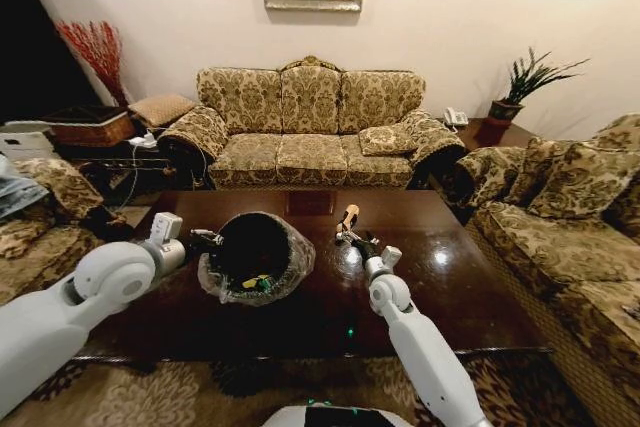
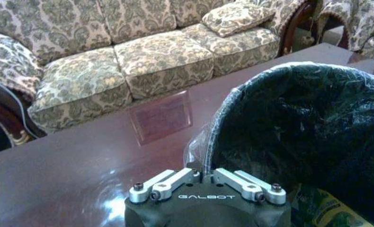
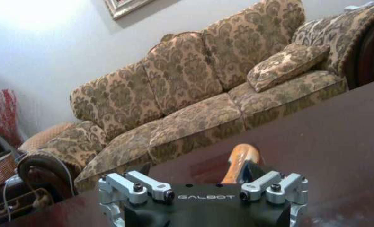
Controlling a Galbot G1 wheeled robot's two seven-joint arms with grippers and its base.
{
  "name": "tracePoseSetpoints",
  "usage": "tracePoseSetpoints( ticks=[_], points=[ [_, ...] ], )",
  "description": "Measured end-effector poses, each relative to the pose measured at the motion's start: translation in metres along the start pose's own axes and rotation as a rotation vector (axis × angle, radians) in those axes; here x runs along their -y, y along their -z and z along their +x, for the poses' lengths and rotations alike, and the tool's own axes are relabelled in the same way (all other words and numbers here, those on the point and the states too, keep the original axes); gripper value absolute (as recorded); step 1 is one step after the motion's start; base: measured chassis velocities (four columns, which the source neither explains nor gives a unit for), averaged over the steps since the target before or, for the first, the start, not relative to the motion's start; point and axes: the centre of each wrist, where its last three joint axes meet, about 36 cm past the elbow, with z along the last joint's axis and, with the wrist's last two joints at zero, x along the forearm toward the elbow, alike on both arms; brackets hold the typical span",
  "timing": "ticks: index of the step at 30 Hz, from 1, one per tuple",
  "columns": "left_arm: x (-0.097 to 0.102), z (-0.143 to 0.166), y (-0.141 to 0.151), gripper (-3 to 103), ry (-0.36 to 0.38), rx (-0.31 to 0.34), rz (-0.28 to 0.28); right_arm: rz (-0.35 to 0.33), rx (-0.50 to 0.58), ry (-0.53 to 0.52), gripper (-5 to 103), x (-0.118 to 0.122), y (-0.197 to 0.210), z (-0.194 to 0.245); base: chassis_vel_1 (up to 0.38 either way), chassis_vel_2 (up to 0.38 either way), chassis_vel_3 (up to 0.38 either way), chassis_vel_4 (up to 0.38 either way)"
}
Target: Move to the front of the table and place the trash on the table into the trash bin.
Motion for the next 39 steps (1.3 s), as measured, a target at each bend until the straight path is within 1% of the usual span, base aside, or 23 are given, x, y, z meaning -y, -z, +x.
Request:
tracePoseSetpoints(
  ticks=[8,12,15,16,17,19,20,21,23,24,27,28,31,33,36,39],
  points=[
    [0.000,-0.001,-0.002,0,-0.008,-0.003,0.002,-0.001,-0.016,-0.007,100,0.001,-0.003,-0.006,-0.257,0.039,0.257,-0.042],
    [0.001,-0.002,-0.002,0,-0.012,-0.004,0.001,-0.026,-0.051,-0.013,100,-0.005,-0.012,-0.015,-0.282,0.142,0.231,-0.153],
    [0.001,-0.001,-0.001,0,-0.012,-0.004,-0.004,-0.048,-0.099,-0.016,100,-0.023,-0.025,-0.027,-0.166,0.100,0.104,-0.097],
    [0.001,-0.001,-0.001,0,-0.012,-0.004,-0.004,-0.048,-0.099,-0.016,100,-0.023,-0.025,-0.027,-0.108,0.082,-0.002,-0.079],
    [0.001,-0.001,-0.001,0,-0.012,-0.005,-0.004,-0.038,-0.113,-0.010,100,-0.030,-0.030,-0.029,0.000,0.000,0.000,0.000],
    [0.001,-0.002,-0.002,0,-0.013,-0.005,-0.004,0.004,-0.128,0.009,100,-0.039,-0.038,-0.031,0.000,0.000,0.000,0.000],
    [0.001,-0.002,-0.002,0,-0.013,-0.005,-0.004,0.004,-0.128,0.009,100,-0.039,-0.038,-0.031,0.000,0.000,0.000,0.000],
    [0.001,-0.002,-0.002,0,-0.014,-0.007,-0.003,0.014,-0.138,0.010,100,-0.046,-0.042,-0.033,0.000,0.000,0.000,0.000],
    [0.002,-0.002,-0.004,0,-0.017,-0.011,-0.003,0.007,-0.159,-0.029,100,-0.058,-0.045,-0.042,0.000,0.000,0.000,0.000],
    [0.002,-0.002,-0.004,0,-0.017,-0.011,-0.003,0.007,-0.159,-0.029,100,-0.058,-0.045,-0.042,0.000,0.000,0.000,0.000],
    [0.002,-0.003,-0.004,0,-0.019,-0.014,-0.005,-0.012,-0.165,-0.125,100,-0.077,-0.048,-0.062,0.014,-0.014,-0.017,0.013],
    [0.002,-0.003,-0.004,0,-0.019,-0.014,-0.005,-0.012,-0.165,-0.125,100,-0.077,-0.048,-0.062,0.000,0.000,0.000,0.000],
    [0.001,-0.003,-0.003,0,-0.016,-0.009,-0.010,-0.047,-0.176,-0.178,100,-0.090,-0.049,-0.080,0.000,0.000,0.000,0.000],
    [0.001,-0.003,-0.002,0,-0.017,-0.008,-0.010,-0.051,-0.175,-0.189,100,-0.091,-0.048,-0.086,0.000,0.000,0.000,0.000],
    [0.001,-0.003,-0.004,0,-0.019,-0.006,-0.003,-0.044,-0.177,-0.237,100,-0.079,-0.051,-0.103,0.000,0.000,0.000,0.000],
    [0.002,-0.003,-0.005,0,-0.020,-0.007,0.000,-0.042,-0.194,-0.254,100,-0.073,-0.055,-0.109,0.000,0.000,0.000,0.000]
  ],
)
